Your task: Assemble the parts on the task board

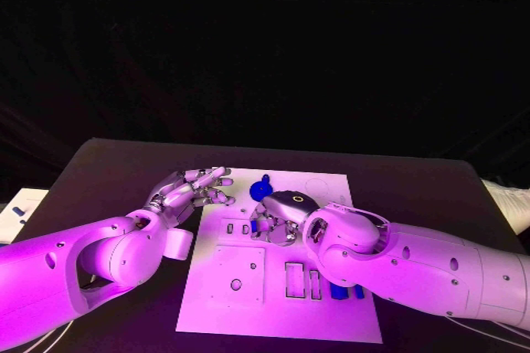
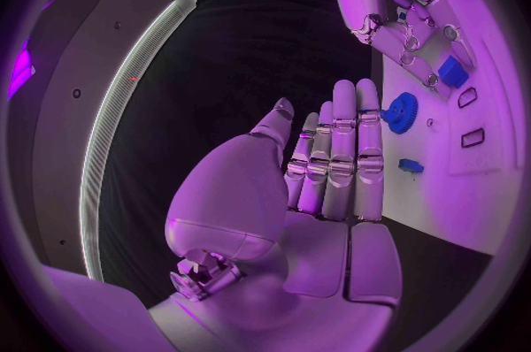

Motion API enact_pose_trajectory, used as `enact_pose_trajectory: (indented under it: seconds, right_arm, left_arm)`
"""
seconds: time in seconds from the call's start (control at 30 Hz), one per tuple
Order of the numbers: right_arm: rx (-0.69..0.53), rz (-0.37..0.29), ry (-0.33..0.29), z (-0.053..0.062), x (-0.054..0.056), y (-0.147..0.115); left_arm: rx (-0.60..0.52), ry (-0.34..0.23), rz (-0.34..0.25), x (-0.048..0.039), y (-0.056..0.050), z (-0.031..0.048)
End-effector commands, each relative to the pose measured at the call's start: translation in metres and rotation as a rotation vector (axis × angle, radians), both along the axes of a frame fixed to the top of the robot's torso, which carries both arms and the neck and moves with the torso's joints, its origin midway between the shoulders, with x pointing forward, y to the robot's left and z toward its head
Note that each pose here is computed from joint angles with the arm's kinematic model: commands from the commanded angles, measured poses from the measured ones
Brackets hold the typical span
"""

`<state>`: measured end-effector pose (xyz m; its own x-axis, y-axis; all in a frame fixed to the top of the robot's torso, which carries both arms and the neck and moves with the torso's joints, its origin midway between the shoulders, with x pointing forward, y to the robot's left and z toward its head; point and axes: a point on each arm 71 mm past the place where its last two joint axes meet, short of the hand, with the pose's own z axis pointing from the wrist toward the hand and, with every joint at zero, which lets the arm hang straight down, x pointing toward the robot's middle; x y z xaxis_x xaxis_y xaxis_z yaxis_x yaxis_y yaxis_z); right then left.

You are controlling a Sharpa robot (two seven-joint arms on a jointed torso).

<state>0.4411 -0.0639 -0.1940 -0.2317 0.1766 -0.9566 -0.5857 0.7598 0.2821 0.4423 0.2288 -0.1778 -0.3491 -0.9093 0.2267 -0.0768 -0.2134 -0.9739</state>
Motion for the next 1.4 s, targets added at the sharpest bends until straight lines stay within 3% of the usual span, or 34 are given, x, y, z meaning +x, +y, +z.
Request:
enact_pose_trajectory:
  seconds: [0.03,0.27,0.5,0.87,1.0,1.13,1.27,1.4]
  right_arm:
    - [-0.008,-0.005,-0.008,-0.001,0.000,0.000]
    - [0.022,-0.010,-0.028,0.001,0.000,-0.001]
    - [0.104,0.010,-0.091,0.009,-0.004,-0.001]
    - [0.192,0.184,-0.053,0.026,-0.013,-0.009]
    - [0.218,0.210,-0.020,0.035,-0.014,-0.022]
    - [0.283,0.172,0.015,0.050,-0.008,-0.042]
    - [0.351,0.080,0.059,0.064,0.005,-0.071]
    - [0.403,-0.014,0.096,0.071,0.014,-0.100]
  left_arm:
    - [-0.015,-0.008,-0.016,-0.0004,-0.001,0.0013]
    - [-0.014,-0.008,-0.015,-0.0002,-0.001,0.0012]
    - [-0.014,-0.007,-0.016,0.0001,-0.001,0.0010]
    - [0.062,0.037,-0.051,0.0013,-0.001,-0.0049]
    - [0.128,0.051,-0.084,0.0019,0.000,-0.0085]
    - [0.250,0.076,-0.144,0.0017,-0.001,-0.0144]
    - [0.410,0.125,-0.216,0.0028,-0.001,-0.0199]
    - [0.641,0.176,-0.332,0.0081,-0.002,-0.0171]
